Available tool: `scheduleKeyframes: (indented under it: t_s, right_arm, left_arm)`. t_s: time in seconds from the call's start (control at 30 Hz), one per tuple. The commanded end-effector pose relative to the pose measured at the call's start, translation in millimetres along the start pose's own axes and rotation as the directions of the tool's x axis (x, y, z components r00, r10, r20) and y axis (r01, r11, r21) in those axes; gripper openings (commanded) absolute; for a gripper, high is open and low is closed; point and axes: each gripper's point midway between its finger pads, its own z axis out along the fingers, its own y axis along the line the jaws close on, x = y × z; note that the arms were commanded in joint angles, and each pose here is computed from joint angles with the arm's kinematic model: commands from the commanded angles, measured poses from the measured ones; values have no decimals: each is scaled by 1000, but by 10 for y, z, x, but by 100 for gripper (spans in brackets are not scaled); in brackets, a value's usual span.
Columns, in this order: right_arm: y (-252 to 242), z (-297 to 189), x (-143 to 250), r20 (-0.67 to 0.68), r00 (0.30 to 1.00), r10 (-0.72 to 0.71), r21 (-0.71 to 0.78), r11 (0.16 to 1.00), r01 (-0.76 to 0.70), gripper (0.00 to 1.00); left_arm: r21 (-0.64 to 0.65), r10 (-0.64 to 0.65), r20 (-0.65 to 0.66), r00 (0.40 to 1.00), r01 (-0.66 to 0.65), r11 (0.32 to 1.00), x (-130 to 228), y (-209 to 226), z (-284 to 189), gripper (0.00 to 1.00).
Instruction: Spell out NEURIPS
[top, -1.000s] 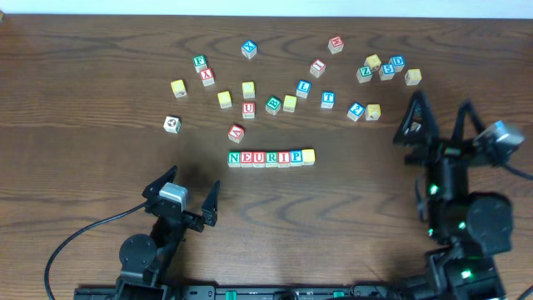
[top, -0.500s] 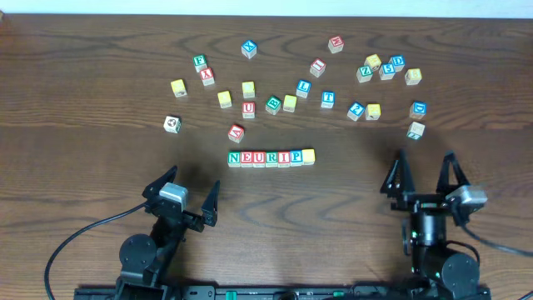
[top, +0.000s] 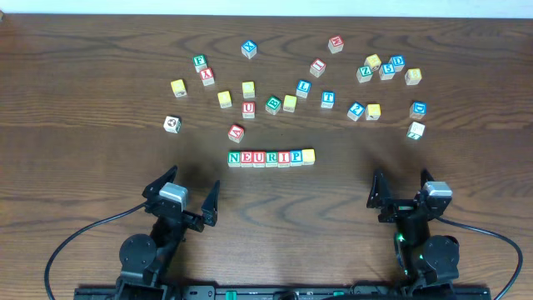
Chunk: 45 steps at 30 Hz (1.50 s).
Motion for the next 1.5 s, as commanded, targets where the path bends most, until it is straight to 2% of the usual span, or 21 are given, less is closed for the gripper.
scheduleKeyframes:
  t_s: [0.0,1.47]
  right_arm:
    - [12,-4,4,-1,1000,12,-10,1000,-12,99]
    - [6,-4,0,1,1000,13,-7,1000,-13,99]
  left_arm:
    - [13,-5,-50,999,6,1000,153,-17,3,94]
    - [0,-6,-48,999,6,1000,149,15,1,94]
